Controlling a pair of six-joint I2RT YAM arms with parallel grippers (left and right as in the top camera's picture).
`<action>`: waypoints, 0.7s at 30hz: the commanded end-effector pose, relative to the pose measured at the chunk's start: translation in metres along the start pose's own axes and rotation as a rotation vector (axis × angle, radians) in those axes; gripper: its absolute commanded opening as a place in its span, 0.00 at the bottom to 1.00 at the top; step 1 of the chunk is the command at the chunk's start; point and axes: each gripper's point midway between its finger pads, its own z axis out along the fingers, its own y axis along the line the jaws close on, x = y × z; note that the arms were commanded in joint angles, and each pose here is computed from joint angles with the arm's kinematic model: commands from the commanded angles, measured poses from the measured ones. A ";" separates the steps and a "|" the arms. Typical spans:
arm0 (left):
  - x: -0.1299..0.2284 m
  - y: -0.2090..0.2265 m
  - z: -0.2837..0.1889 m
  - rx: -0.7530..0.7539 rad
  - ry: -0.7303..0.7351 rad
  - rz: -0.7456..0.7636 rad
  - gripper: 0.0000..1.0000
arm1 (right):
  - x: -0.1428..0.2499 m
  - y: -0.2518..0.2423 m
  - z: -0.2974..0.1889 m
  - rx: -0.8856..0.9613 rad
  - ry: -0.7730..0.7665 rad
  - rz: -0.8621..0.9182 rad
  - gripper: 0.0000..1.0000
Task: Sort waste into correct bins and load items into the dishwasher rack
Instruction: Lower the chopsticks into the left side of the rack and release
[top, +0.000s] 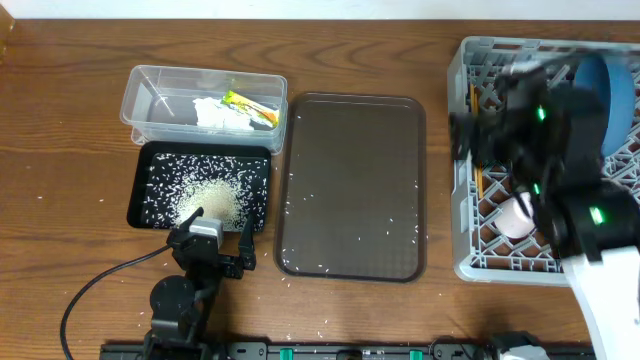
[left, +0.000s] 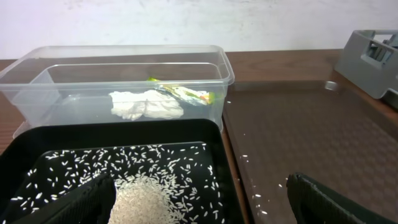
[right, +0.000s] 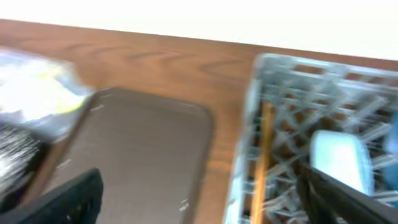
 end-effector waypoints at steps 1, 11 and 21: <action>0.012 0.003 0.003 -0.015 0.024 0.001 0.90 | 0.006 0.039 -0.026 -0.160 -0.003 -0.027 0.99; 0.012 0.003 0.003 -0.015 0.024 0.001 0.91 | 0.039 0.098 -0.087 -0.494 0.062 -0.053 0.99; 0.012 0.003 0.003 -0.015 0.024 0.001 0.91 | 0.035 0.079 -0.097 -0.370 -0.053 -0.313 0.99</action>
